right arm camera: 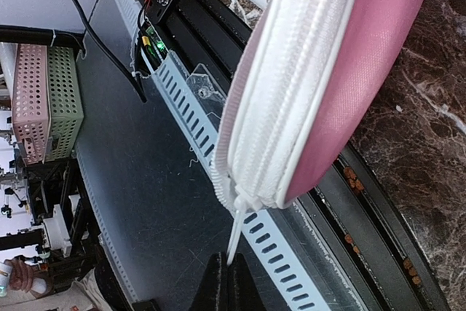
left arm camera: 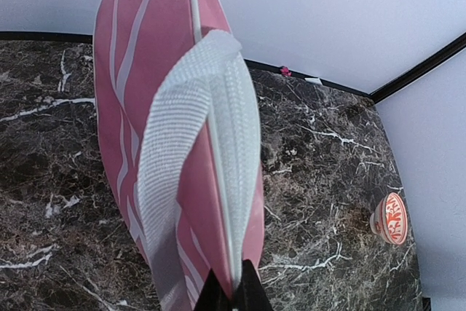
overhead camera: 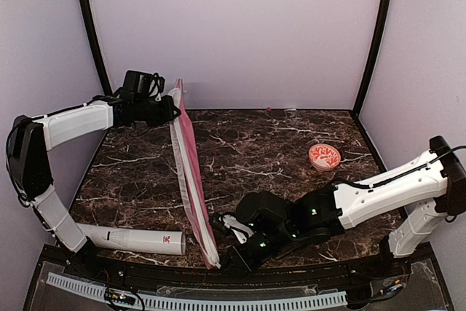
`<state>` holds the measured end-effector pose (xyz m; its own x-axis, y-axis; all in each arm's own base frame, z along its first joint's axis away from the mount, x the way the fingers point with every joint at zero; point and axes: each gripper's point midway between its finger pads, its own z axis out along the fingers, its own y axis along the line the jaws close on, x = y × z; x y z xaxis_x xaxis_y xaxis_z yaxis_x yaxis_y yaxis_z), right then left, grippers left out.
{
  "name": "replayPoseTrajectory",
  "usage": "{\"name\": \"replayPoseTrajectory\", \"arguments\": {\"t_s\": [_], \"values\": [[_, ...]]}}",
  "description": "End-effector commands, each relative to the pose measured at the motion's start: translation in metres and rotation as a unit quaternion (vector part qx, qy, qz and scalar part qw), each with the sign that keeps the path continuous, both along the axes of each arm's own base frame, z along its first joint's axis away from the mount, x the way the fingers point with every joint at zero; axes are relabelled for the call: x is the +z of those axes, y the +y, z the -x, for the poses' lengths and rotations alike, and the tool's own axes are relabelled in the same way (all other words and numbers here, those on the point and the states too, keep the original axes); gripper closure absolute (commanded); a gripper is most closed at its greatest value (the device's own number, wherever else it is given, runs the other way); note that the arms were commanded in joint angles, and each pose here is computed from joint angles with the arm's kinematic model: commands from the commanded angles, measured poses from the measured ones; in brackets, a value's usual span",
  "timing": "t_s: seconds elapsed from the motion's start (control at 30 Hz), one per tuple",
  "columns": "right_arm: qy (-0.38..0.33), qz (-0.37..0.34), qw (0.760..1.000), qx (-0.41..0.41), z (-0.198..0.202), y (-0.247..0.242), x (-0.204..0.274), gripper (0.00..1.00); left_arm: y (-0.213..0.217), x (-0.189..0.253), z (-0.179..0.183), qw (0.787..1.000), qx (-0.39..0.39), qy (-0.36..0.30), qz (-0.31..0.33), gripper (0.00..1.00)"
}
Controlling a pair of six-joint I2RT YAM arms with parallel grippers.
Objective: Pack up the badminton gear
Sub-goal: Zip the zipper on the racket bag.
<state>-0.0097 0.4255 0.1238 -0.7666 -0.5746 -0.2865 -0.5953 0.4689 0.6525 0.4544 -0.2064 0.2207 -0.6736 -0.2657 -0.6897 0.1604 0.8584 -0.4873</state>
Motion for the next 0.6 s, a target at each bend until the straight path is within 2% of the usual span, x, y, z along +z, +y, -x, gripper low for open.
{"name": "replayPoseTrajectory", "arguments": {"t_s": [0.0, 0.13, 0.33, 0.5, 0.53, 0.57], "values": [[0.007, 0.013, 0.999, 0.042, 0.024, -0.006, -0.002, 1.0, 0.024, 0.055, -0.011, 0.994, 0.038, -0.096, 0.025, 1.0], [-0.018, 0.001, 1.0, 0.01, 0.005, -0.001, 0.004, 0.98, 0.034, 0.042, 0.005, 0.994, 0.046, -0.095, 0.039, 1.0], [-0.031, -0.057, 0.998, -0.024, -0.015, 0.015, 0.027, 0.62, 0.045, 0.005, 0.029, 0.995, 0.035, -0.076, 0.055, 1.0], [-0.057, -0.072, 0.994, -0.058, -0.033, 0.013, 0.037, 0.39, 0.063, -0.014, 0.047, 0.994, 0.018, -0.071, 0.08, 1.0], [-0.06, -0.074, 0.993, -0.07, -0.038, 0.011, 0.04, 0.34, 0.067, -0.02, 0.05, 0.995, 0.021, -0.062, 0.074, 0.98], [-0.061, -0.076, 0.992, -0.082, -0.045, 0.009, 0.041, 0.31, 0.072, -0.026, 0.053, 0.996, 0.025, -0.053, 0.064, 0.9]]}}
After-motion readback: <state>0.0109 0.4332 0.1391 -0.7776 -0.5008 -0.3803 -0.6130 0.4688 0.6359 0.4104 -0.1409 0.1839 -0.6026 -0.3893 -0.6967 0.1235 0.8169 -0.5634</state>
